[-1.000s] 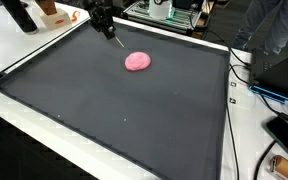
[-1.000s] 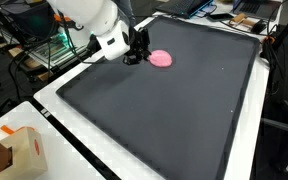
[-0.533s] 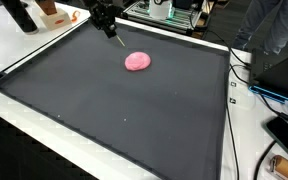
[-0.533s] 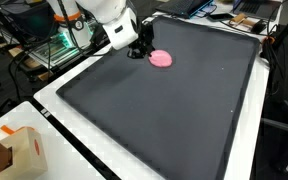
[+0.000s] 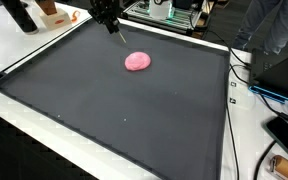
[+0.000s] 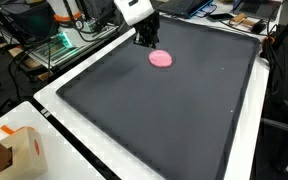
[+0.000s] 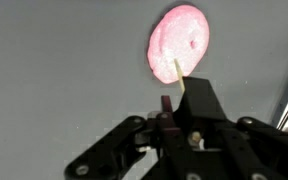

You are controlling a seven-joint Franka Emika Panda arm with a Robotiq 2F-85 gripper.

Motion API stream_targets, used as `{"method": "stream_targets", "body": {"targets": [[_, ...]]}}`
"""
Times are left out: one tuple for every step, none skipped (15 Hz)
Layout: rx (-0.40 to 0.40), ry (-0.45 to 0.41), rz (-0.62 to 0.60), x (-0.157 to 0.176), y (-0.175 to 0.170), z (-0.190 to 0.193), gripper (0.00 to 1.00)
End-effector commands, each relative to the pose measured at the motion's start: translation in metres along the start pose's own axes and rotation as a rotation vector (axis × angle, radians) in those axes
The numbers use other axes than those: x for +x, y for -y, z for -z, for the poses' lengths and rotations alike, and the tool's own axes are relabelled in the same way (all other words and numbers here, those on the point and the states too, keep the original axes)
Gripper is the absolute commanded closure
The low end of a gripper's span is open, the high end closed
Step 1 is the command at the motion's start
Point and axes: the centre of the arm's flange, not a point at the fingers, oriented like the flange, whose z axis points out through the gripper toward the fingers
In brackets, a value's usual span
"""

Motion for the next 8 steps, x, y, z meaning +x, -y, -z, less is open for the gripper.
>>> {"method": "stream_targets", "body": {"targets": [[-0.075, 0.015, 0.018, -0.002, 0.028, 0.01, 0.94], [-0.09, 0.02, 0.025, -0.001, 0.036, 0.011, 0.94], [-0.106, 0.025, 0.033, 0.0, 0.042, 0.012, 0.94], [-0.123, 0.033, 0.044, 0.001, 0.051, 0.013, 0.94], [-0.139, 0.038, 0.054, 0.002, 0.057, 0.013, 0.94], [-0.159, 0.039, 0.07, 0.003, 0.065, 0.013, 0.94], [-0.172, 0.045, 0.08, 0.003, 0.071, 0.014, 0.94], [-0.188, 0.049, 0.098, 0.004, 0.079, 0.013, 0.94]]}}
